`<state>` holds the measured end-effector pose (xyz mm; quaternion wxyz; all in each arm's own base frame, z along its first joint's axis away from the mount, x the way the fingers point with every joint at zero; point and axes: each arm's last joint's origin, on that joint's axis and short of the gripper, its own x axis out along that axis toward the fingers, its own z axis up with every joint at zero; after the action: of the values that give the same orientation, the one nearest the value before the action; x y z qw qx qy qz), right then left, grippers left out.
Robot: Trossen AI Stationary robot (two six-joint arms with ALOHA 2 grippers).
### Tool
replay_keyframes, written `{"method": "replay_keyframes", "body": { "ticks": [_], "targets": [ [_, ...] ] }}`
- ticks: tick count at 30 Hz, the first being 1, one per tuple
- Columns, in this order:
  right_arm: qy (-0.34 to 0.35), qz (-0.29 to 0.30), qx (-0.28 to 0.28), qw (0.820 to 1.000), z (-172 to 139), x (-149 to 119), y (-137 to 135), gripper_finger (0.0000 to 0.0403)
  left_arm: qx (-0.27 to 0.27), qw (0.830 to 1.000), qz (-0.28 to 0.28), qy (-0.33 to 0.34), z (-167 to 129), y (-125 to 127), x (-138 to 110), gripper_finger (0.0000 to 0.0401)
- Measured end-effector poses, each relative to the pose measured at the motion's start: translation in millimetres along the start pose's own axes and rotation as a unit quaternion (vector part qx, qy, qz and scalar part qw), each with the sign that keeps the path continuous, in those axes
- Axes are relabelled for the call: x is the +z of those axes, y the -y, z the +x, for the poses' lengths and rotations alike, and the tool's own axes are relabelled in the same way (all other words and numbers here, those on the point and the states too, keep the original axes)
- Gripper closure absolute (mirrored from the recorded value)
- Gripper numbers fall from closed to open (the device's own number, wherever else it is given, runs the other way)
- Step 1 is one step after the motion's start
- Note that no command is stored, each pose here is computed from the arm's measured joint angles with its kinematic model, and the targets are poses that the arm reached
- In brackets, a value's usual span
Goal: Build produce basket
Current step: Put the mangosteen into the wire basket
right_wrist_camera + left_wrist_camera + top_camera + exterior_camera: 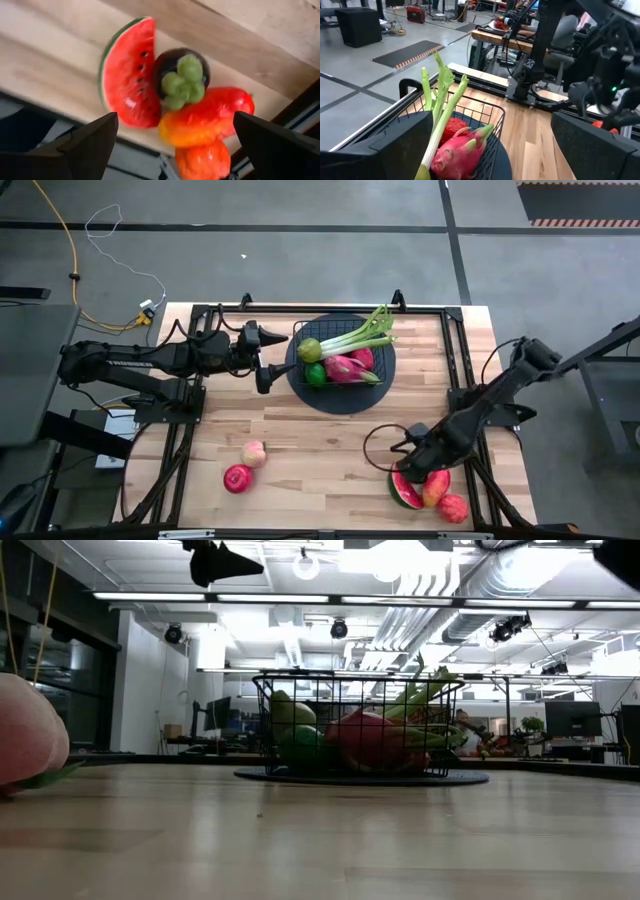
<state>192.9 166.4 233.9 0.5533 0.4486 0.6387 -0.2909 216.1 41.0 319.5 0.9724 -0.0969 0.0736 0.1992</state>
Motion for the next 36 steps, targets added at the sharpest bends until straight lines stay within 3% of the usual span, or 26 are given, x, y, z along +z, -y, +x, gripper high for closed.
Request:
{"method": "replay_keyframes", "body": {
  "ticks": [4,14,23,33,36],
  "targets": [
    [0.01,-0.001,-0.044,0.999,24,3,-8,0.0018,-0.003,1.0,0.0,-0.001,0,0,0,0.0009],
    [-0.039,-0.077,-0.116,0.989,76,4,-22,0.0018,-0.003,1.0,0.0,-0.001,0,0,0,0.0009],
    [-0.017,-0.083,-0.137,0.987,90,9,-24,0.0023,-0.003,1.0,0.0,-0.001,0,0,0,0.0009],
    [0.004,-0.089,-0.139,0.986,88,14,-23,0.0141,0.0,1.0,-0.001,0.0,0,0,0,0.0009],
    [0.002,-0.107,-0.143,0.984,77,12,-18,0.0157,0.0,1.0,0.0,0.0,0,0,0,0.0009]
  ]
}}
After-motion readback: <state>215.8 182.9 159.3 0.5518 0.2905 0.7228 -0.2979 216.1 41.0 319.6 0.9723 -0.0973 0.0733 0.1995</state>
